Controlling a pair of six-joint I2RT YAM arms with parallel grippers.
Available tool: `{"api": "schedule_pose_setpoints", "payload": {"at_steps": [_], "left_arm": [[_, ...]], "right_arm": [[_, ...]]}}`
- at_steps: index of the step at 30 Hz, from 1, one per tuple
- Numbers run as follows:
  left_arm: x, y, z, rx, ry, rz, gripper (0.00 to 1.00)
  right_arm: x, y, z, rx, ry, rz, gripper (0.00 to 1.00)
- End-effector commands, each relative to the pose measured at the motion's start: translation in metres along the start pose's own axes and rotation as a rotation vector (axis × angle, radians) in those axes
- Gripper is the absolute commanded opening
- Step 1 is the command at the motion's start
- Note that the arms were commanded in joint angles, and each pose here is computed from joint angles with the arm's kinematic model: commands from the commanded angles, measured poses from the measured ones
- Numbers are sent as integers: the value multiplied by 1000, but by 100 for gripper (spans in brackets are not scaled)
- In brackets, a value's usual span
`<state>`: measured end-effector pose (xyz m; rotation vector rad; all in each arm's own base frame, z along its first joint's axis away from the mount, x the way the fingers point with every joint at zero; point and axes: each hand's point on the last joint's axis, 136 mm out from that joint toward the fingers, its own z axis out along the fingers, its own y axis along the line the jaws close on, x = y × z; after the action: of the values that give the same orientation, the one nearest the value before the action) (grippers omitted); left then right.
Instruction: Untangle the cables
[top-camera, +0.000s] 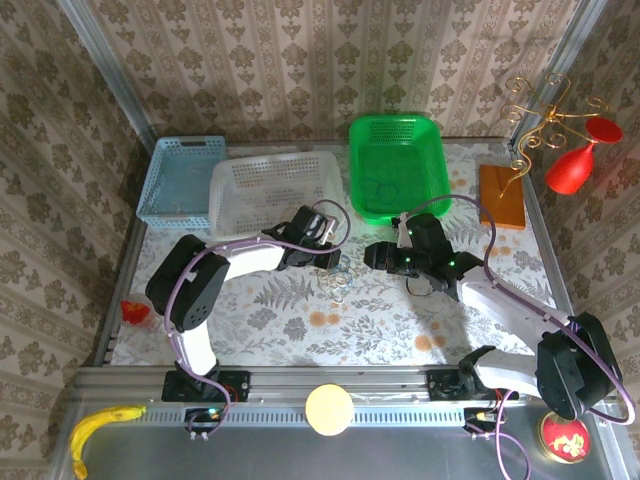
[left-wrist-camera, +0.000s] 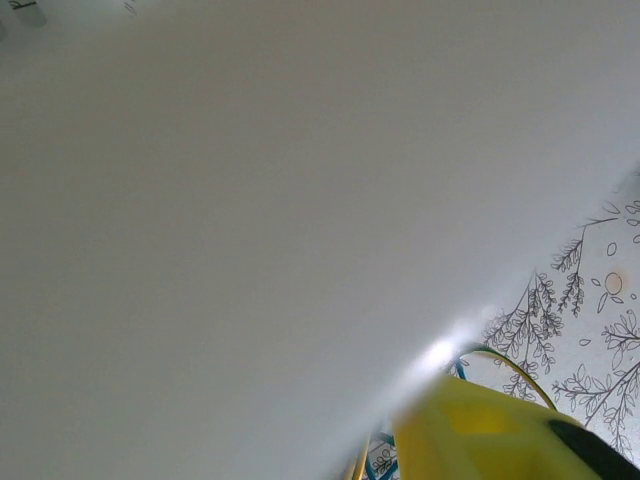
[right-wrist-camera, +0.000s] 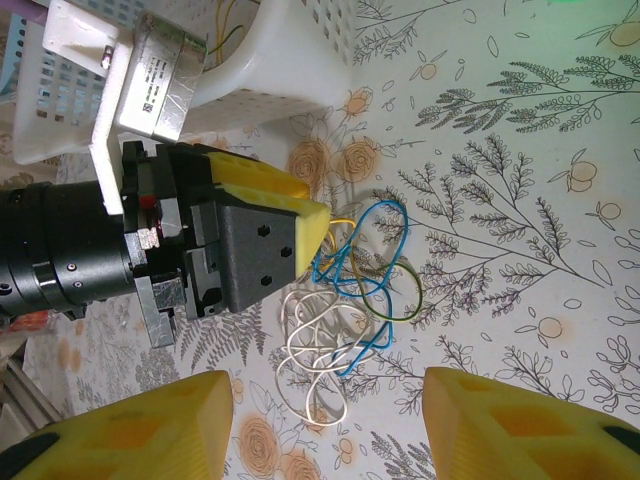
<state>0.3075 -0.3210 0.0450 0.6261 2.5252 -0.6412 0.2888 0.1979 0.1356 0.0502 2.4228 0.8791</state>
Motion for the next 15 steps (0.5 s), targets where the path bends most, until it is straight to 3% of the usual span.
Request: {"api": "schedule_pose_setpoints", "payload": {"at_steps": [1, 9, 13, 15], "left_arm": [[0, -6, -4, -5, 1, 26, 39], [11, -3, -2, -28, 9, 20, 36], [10, -4, -2, -31, 3, 25, 21], [6, -6, -4, -31, -3, 34, 5]], "right_arm": [[-1, 5, -1, -30, -4, 5, 54], [-3, 8, -2, -40, -8, 3, 54], [-2, 9, -2, -46, -6, 1, 54], [-1, 10, -1, -52, -3, -1, 54]]}}
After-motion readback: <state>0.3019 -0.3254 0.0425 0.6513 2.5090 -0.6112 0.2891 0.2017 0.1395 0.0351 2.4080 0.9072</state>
